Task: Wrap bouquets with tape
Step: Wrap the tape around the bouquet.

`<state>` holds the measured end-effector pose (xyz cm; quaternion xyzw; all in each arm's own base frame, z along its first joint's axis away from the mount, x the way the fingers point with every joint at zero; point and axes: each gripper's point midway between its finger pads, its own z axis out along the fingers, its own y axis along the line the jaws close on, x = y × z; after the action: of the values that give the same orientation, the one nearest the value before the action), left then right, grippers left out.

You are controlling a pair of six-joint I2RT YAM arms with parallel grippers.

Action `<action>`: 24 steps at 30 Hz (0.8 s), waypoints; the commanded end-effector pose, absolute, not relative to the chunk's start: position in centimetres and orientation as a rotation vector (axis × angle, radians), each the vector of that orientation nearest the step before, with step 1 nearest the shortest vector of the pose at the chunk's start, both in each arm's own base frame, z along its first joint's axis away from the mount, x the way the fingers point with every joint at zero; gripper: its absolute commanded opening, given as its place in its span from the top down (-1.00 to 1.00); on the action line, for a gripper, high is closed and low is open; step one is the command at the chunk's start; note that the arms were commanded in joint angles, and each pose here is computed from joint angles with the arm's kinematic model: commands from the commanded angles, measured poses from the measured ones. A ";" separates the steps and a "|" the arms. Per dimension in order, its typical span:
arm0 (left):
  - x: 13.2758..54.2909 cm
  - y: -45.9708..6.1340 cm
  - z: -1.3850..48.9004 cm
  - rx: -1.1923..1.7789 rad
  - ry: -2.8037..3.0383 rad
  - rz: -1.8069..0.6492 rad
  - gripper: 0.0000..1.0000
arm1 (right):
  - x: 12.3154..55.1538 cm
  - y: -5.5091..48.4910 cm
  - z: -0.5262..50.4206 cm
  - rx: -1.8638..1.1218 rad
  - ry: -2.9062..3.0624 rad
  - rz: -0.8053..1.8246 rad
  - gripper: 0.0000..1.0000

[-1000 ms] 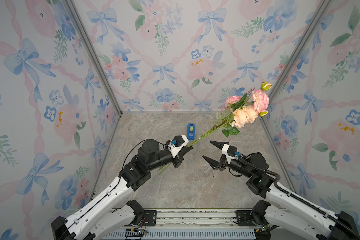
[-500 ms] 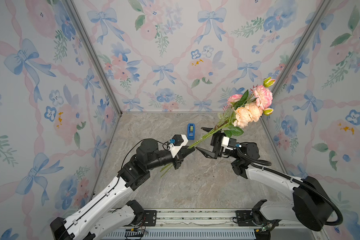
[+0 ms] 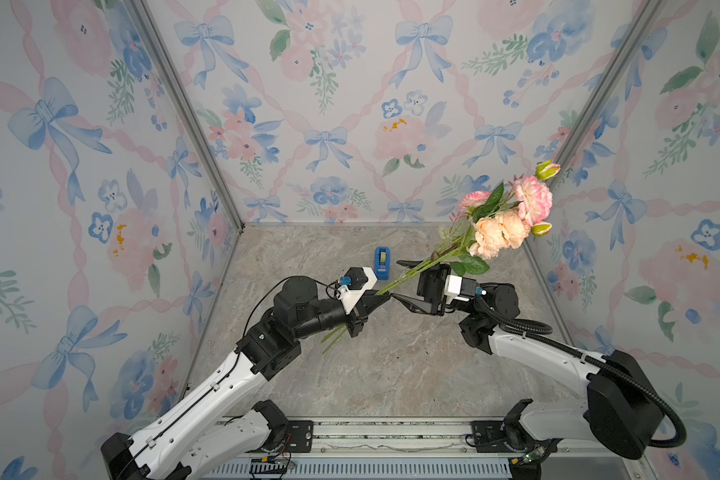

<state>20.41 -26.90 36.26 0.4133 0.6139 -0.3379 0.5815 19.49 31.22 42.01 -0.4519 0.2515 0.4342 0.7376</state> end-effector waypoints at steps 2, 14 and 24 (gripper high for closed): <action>21.9 -25.1 39.7 0.846 1.368 -0.660 1.00 | 17.6 30.9 42.6 -1.000 0.503 0.999 -0.07; 24.8 -23.8 37.8 0.773 1.441 -0.449 1.00 | 19.1 31.7 44.1 -0.886 0.571 1.066 0.38; 28.3 -21.7 36.7 0.599 1.526 -0.138 1.00 | 22.5 33.4 44.6 -0.716 0.720 1.172 0.40</action>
<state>25.86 -24.44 36.33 0.3329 0.6554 -0.1477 0.6617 24.66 32.80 41.84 -0.3321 0.3634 0.4904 0.7191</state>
